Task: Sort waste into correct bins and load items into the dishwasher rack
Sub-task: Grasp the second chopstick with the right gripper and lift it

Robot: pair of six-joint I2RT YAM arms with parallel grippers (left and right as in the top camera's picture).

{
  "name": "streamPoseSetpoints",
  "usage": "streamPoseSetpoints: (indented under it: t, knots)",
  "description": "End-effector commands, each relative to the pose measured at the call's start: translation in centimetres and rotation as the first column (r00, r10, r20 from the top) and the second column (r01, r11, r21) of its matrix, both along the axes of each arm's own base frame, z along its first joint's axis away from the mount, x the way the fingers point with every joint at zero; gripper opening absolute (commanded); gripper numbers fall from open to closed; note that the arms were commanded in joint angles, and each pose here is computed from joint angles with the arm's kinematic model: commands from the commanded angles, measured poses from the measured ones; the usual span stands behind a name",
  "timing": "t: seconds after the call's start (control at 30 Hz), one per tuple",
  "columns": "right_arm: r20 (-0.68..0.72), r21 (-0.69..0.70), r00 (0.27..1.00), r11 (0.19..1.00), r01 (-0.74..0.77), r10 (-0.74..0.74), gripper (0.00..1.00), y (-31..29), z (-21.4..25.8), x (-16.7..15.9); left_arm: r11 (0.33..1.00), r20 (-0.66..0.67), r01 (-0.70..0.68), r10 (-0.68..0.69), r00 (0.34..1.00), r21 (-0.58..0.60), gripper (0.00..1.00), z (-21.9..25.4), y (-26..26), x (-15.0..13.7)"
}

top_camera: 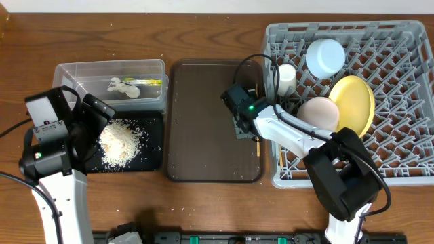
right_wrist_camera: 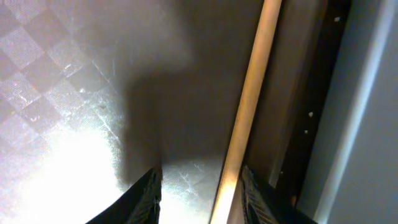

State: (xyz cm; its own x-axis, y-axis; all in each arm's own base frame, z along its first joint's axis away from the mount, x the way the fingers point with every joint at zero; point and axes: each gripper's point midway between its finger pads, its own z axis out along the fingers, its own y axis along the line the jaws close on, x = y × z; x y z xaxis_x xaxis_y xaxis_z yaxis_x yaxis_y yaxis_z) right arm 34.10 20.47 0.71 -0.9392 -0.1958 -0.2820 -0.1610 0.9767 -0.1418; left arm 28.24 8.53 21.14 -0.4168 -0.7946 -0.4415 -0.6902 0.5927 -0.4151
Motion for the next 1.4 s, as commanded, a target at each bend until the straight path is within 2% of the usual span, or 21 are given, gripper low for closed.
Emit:
streamPoseSetpoints:
  t: [0.0,0.2,0.63,0.7,0.8,1.0,1.1,1.37]
  knots:
    - [0.045,-0.016,0.998,0.999,0.031,-0.031,0.41,-0.1,1.4,1.6,1.000,0.011,-0.009,0.009,1.000,0.008,0.94,0.5,0.3,0.1]
    - [-0.001,-0.033,0.995,0.995,0.097,-0.097,0.41,-1.3,0.8,0.4,1.000,0.011,-0.009,0.009,1.000,0.008,0.94,0.5,0.3,0.1]
    - [-0.031,0.014,0.993,0.993,0.114,-0.114,0.35,-1.1,-1.3,-0.8,1.000,0.011,-0.009,0.009,1.000,0.008,0.94,0.5,0.3,0.1]
    - [-0.032,0.013,0.993,0.993,0.114,-0.114,0.28,-1.2,-1.3,-0.8,1.000,0.011,-0.009,0.009,1.000,0.008,0.94,0.5,0.3,0.1]
    - [-0.029,0.018,0.993,0.993,0.113,-0.113,0.11,-1.0,-1.3,-0.7,1.000,0.011,-0.009,0.009,1.000,0.008,0.94,0.5,0.3,0.1]
    - [-0.020,0.040,0.995,0.995,0.096,-0.096,0.10,-0.1,-1.3,-0.7,1.000,0.011,-0.009,0.009,1.000,0.008,0.94,0.5,0.3,0.1]
    - [-0.020,0.040,0.996,0.995,0.089,-0.088,0.01,0.2,-1.3,-0.9,1.000,0.011,-0.009,0.009,1.000,0.008,0.94,0.5,0.3,0.1]
    - [-0.008,0.065,1.000,0.998,0.015,-0.014,0.01,1.8,-1.2,-0.9,1.000,0.011,-0.009,0.009,1.000,0.008,0.94,0.5,0.3,0.1]
